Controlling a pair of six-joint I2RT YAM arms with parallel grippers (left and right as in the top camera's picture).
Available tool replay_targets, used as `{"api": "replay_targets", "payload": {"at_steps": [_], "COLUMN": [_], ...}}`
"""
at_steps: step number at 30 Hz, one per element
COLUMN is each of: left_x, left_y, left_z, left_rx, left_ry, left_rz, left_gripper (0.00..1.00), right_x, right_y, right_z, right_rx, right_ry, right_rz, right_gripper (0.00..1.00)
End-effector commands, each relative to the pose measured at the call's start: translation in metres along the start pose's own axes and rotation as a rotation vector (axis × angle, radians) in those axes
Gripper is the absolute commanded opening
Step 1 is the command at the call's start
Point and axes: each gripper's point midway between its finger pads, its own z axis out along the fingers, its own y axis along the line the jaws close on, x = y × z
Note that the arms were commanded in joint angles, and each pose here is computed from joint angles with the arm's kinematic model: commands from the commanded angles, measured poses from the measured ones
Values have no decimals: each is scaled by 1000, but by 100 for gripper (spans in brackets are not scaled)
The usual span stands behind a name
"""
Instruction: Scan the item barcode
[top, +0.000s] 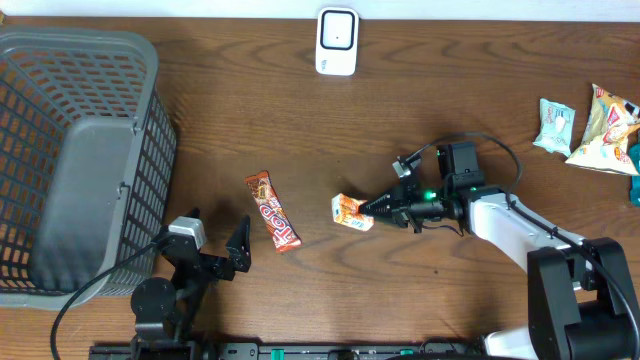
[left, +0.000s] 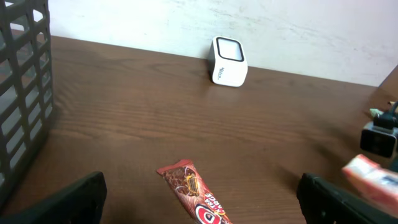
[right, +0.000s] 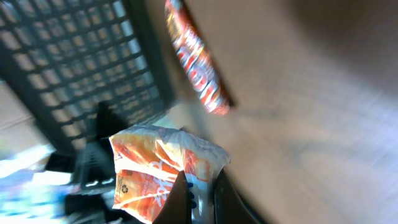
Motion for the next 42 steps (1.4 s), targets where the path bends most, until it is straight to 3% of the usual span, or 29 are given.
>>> {"api": "replay_targets", "payload": {"at_steps": [1, 9, 14, 17, 20, 34, 42], "left_x": [13, 13, 13, 13, 13, 13, 13], "left_y": [4, 4, 4, 4, 4, 4, 4], "left_z": [2, 2, 2, 2, 2, 2, 2], "left_rx": [-12, -12, -12, -12, -12, -13, -12], "left_ry": [37, 37, 37, 37, 37, 37, 37], "left_rz": [5, 5, 5, 5, 5, 5, 5], "left_gripper": [98, 98, 98, 98, 98, 98, 98], "right_x": [25, 36, 11, -20, -45, -129, -155], "right_y": [27, 26, -6, -38, -40, 37, 87], "right_z": [-6, -8, -3, -9, -15, -41, -51], "right_rx": [-123, -127, 42, 213, 259, 163, 348], "right_ry": [148, 195, 19, -172, -285, -678, -1012], "right_rz": [216, 314, 294, 215, 111, -379, -822], "right_gripper": [1, 2, 1, 1, 1, 1, 1]}}
